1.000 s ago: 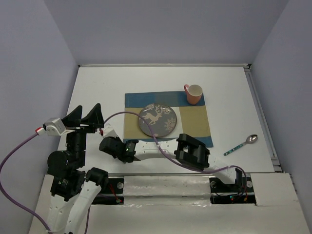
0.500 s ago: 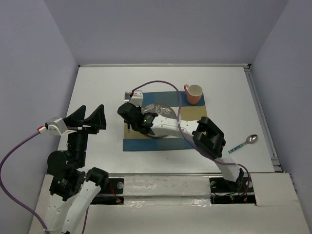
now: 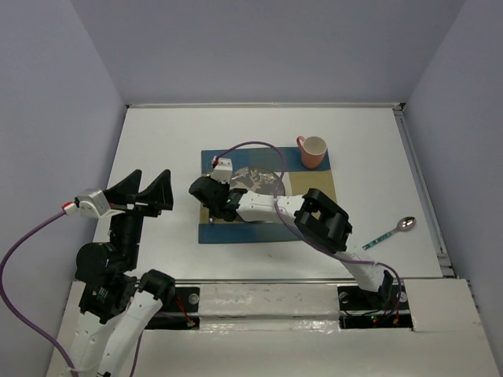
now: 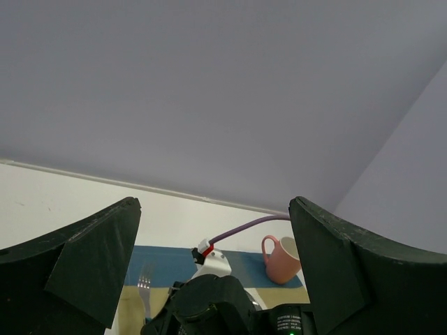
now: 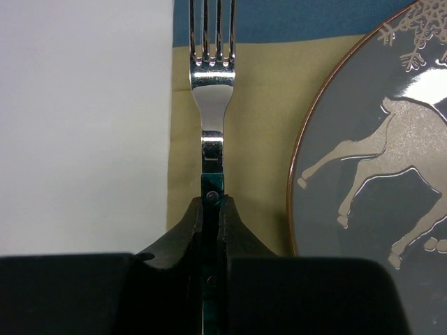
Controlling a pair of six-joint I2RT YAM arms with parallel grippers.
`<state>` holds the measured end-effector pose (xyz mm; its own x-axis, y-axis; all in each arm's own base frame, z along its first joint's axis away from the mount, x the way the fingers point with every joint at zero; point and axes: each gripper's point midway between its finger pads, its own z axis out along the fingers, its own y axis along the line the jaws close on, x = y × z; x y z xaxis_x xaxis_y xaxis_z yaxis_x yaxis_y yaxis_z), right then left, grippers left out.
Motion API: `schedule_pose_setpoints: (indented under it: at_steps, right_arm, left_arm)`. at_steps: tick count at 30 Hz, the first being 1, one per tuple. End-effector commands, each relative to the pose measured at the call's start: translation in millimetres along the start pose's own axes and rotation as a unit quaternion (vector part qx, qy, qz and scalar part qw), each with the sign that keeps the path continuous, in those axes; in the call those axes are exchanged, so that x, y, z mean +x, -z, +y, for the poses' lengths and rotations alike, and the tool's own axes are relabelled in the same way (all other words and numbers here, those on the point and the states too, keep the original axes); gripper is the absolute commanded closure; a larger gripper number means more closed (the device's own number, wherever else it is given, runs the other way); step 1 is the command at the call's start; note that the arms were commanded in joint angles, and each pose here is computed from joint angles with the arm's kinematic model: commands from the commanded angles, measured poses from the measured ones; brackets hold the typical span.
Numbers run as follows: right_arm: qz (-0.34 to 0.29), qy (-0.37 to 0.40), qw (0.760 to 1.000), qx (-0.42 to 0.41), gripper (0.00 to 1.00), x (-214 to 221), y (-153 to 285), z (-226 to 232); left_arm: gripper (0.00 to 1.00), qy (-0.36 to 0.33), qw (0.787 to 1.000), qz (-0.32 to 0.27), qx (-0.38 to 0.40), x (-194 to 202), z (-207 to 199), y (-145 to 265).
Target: Set the dinner table for one person
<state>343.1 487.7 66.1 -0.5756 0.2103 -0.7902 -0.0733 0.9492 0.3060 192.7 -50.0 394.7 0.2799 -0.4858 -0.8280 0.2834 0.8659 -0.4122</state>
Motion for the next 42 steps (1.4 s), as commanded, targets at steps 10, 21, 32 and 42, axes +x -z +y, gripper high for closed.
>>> schedule_pose_setpoints:
  at_steps: [10,21,32,42]
  right_arm:
    - [-0.003,-0.009,1.000,0.006,1.00,-1,-18,3]
    - [0.017,0.001,1.000,-0.002,0.77,11,-24,8]
    - [0.018,-0.009,1.000,0.009,0.78,8,-16,0]
    - [-0.013,-0.017,1.000,-0.004,0.63,-28,8,12]
  left_arm:
    - [0.01,0.008,1.000,-0.018,0.015,-10,-7,-1]
    - [0.01,0.008,1.000,-0.018,0.016,-10,-7,0]
    - [0.01,0.010,1.000,-0.018,0.017,-9,-8,0]
    - [0.01,0.011,1.000,-0.017,0.019,-9,-8,0]
